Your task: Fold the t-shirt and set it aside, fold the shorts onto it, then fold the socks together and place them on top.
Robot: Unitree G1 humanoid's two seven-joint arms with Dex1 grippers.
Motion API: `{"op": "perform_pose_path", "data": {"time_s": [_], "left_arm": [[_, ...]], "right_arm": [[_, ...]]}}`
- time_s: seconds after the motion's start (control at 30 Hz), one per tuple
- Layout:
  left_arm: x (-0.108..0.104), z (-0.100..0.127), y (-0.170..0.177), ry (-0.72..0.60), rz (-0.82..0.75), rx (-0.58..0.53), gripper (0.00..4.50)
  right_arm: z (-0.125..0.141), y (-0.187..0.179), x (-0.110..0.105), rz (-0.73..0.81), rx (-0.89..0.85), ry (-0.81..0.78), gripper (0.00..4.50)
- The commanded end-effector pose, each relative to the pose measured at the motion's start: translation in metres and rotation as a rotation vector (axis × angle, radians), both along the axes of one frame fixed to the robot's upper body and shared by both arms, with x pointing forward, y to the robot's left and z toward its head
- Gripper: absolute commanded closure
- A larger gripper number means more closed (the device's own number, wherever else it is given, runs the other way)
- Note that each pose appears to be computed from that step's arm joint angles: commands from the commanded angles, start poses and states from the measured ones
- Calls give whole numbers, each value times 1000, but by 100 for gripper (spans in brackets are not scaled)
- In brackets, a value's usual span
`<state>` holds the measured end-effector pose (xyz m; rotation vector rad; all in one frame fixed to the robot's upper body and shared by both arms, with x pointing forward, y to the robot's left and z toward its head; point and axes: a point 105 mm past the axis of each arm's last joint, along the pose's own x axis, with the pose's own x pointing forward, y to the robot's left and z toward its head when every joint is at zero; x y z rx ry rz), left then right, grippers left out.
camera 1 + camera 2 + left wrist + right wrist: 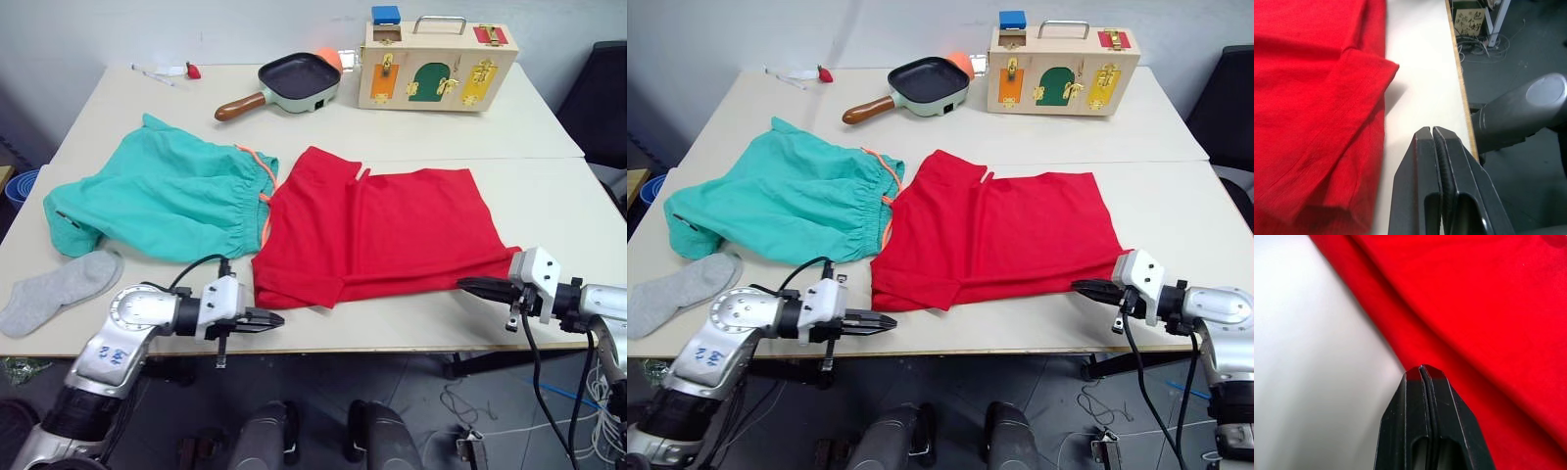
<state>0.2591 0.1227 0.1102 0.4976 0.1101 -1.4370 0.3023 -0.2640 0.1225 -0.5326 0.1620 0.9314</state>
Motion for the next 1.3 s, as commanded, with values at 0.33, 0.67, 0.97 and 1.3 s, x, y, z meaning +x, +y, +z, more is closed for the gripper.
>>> {"op": "perform_pose_path", "data": {"time_s": [0.33, 0.67, 0.97, 1.3], "left_arm": [[39, 9, -42, -77, 50, -81, 448], [67, 23, -26, -88, 245, -180, 448], [45, 44, -33, -46, 87, -299, 448], [7, 2, -82, 58, -127, -50, 448]], "right_arm": [[-2, 1, 1, -7, 6, -46, 450], [-3, -3, -2, -37, 16, -57, 450], [0, -1, -2, -43, 32, -76, 450], [7, -2, -23, 11, 60, -93, 450]]}}
